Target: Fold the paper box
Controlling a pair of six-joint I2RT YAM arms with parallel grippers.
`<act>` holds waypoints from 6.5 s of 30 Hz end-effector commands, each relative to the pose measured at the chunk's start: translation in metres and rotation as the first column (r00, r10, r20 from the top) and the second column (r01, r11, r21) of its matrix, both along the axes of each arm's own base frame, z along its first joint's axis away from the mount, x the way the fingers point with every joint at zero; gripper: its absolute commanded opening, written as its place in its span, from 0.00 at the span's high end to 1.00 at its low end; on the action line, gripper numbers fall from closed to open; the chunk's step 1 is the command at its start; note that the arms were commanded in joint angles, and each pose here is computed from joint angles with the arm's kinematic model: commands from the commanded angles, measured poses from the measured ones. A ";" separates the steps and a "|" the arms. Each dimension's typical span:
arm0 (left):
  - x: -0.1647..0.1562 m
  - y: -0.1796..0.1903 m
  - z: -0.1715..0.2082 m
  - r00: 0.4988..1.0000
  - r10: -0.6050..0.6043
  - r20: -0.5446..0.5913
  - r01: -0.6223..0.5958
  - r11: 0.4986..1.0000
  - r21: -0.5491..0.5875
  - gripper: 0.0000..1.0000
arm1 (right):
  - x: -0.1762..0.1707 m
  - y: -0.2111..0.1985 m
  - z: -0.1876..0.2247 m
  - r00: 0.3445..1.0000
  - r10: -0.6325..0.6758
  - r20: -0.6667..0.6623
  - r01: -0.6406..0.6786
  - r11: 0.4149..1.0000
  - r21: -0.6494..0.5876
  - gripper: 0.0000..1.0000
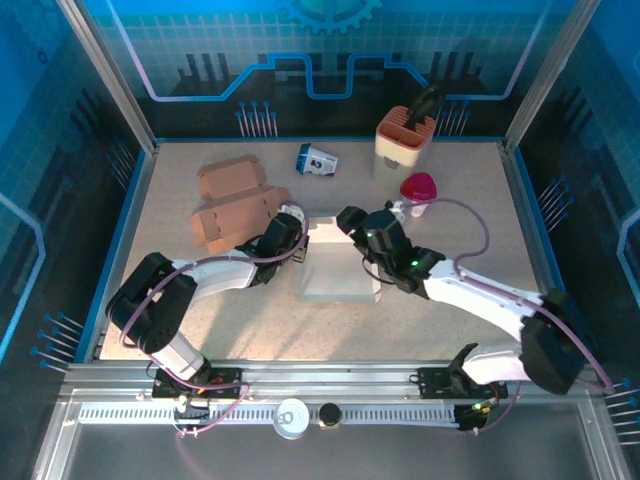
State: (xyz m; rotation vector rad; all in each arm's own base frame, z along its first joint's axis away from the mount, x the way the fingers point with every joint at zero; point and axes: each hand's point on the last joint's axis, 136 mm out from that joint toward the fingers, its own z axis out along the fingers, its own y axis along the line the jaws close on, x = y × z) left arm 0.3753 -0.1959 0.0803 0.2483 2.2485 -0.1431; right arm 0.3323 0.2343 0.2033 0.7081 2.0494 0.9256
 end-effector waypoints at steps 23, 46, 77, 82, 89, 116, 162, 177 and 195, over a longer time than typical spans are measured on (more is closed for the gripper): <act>0.019 -0.002 -0.002 0.999 -0.054 -0.006 0.054 0.997 0.046 1.00 | 0.043 -0.098 -0.104 0.882 0.468 0.056 -0.454 0.876 -0.163 0.56; 0.028 -0.008 -0.008 0.994 -0.100 -0.044 0.103 0.993 0.066 1.00 | 0.023 -0.053 -0.097 0.738 0.670 0.078 -0.593 0.699 -0.398 0.57; 0.026 -0.008 -0.010 0.980 -0.170 -0.105 0.178 0.981 0.073 1.00 | -0.010 -0.092 -0.067 0.831 0.496 0.254 -0.358 0.824 -0.439 0.54; 0.028 -0.009 -0.015 0.977 -0.175 -0.119 0.185 0.980 0.078 1.00 | -0.001 -0.098 -0.083 0.853 0.485 0.191 -0.369 0.821 -0.435 0.62; 0.029 -0.011 -0.016 0.975 -0.183 -0.128 0.194 0.978 0.078 1.00 | 0.007 -0.080 -0.088 0.824 0.540 0.173 -0.405 0.774 -0.487 0.60; 0.031 -0.018 -0.020 0.964 -0.221 -0.149 0.233 0.971 0.061 1.00 | 0.017 -0.050 -0.089 0.747 0.652 0.133 -0.519 0.696 -0.497 0.52; 0.039 -0.055 -0.006 0.825 -0.501 -0.260 0.511 0.859 -0.034 1.00 | -0.047 -0.104 -0.095 0.900 0.384 0.208 -0.279 0.872 -0.402 0.68; 0.041 -0.055 -0.005 0.824 -0.506 -0.256 0.517 0.856 -0.028 1.00 | -0.029 -0.093 -0.093 0.886 0.417 0.201 -0.298 0.846 -0.442 0.70; 0.037 -0.056 -0.008 0.816 -0.513 -0.265 0.534 0.845 0.008 1.00 | 0.002 -0.081 -0.115 0.892 0.434 0.127 -0.338 0.826 -0.451 0.67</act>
